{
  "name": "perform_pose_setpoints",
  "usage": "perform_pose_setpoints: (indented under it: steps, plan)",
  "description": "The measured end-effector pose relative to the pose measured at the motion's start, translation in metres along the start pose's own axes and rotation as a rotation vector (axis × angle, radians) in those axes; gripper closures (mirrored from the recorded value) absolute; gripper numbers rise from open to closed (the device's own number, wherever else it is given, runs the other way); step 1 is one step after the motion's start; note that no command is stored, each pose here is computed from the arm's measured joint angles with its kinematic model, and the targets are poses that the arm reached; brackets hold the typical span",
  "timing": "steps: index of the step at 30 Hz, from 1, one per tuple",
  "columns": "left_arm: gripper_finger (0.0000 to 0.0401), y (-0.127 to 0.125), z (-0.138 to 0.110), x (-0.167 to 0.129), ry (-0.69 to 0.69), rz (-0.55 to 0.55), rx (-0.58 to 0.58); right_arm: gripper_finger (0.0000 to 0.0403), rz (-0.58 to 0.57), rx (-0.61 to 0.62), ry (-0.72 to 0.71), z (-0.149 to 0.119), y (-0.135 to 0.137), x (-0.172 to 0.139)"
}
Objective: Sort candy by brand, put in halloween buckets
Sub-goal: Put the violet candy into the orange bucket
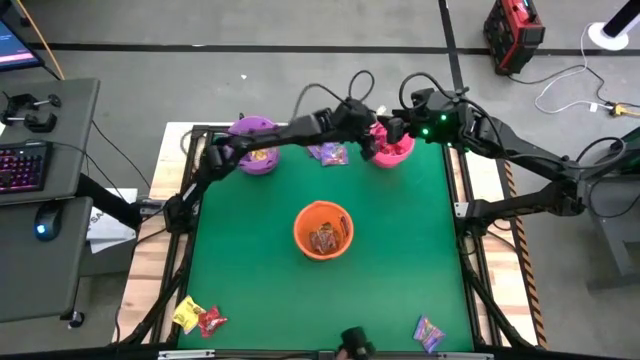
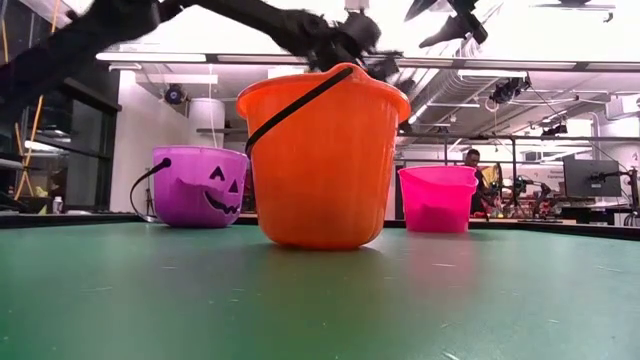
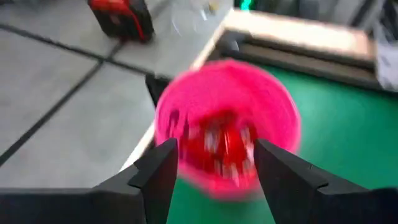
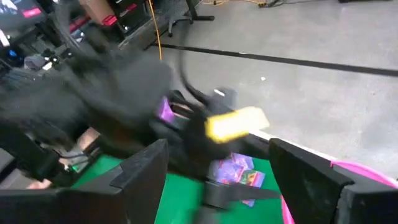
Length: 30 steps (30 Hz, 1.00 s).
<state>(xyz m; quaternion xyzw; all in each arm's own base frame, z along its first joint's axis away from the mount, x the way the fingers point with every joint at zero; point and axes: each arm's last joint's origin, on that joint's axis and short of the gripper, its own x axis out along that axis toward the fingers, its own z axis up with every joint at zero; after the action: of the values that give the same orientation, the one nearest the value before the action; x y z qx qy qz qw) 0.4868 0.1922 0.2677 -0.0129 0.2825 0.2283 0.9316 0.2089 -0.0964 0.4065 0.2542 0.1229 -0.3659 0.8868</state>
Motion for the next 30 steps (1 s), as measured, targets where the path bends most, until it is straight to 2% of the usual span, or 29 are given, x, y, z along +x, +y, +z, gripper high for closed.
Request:
perform_pose_setpoints:
  steps: [3,5,9,14,17,20,22,25,28,30]
  plan:
    - [0.0196,0.01,0.006,-0.033,0.118,-0.061,0.02,0.0132,0.0,-0.039,0.009,-0.001,0.0,0.0]
    - [0.0195,0.016,0.005,-0.051,0.21,-0.121,-0.008,0.0132,0.011,-0.072,0.048,-0.004,-0.001,0.0]
    - [0.0198,0.024,0.009,-0.09,0.32,-0.186,-0.091,0.0132,0.076,-0.157,0.273,-0.02,-0.006,-0.003]
    - [0.0201,0.001,0.013,-0.138,0.273,-0.24,-0.104,0.0132,0.075,-0.241,0.59,-0.048,-0.009,-0.008]
    - [0.0201,-0.021,0.005,-0.163,0.22,-0.283,-0.111,0.0132,0.071,-0.318,0.669,-0.059,-0.005,-0.015]
    - [0.0201,-0.043,-0.013,-0.188,0.159,-0.314,-0.139,0.0132,0.133,-0.373,0.685,-0.073,0.003,-0.018]
    - [0.0201,-0.055,-0.031,-0.201,0.144,-0.323,-0.173,0.0132,0.196,-0.359,0.721,-0.089,0.007,-0.018]
    - [0.0201,-0.068,-0.059,-0.22,0.133,-0.33,-0.256,0.0132,0.282,-0.291,0.849,-0.124,0.011,-0.017]
    - [0.0201,-0.074,-0.075,-0.244,0.089,-0.328,-0.345,0.0132,0.296,-0.208,0.999,-0.164,0.015,-0.021]
    - [0.0201,-0.076,-0.085,-0.257,0.068,-0.311,-0.357,0.0132,0.281,-0.154,1.102,-0.193,0.019,-0.029]
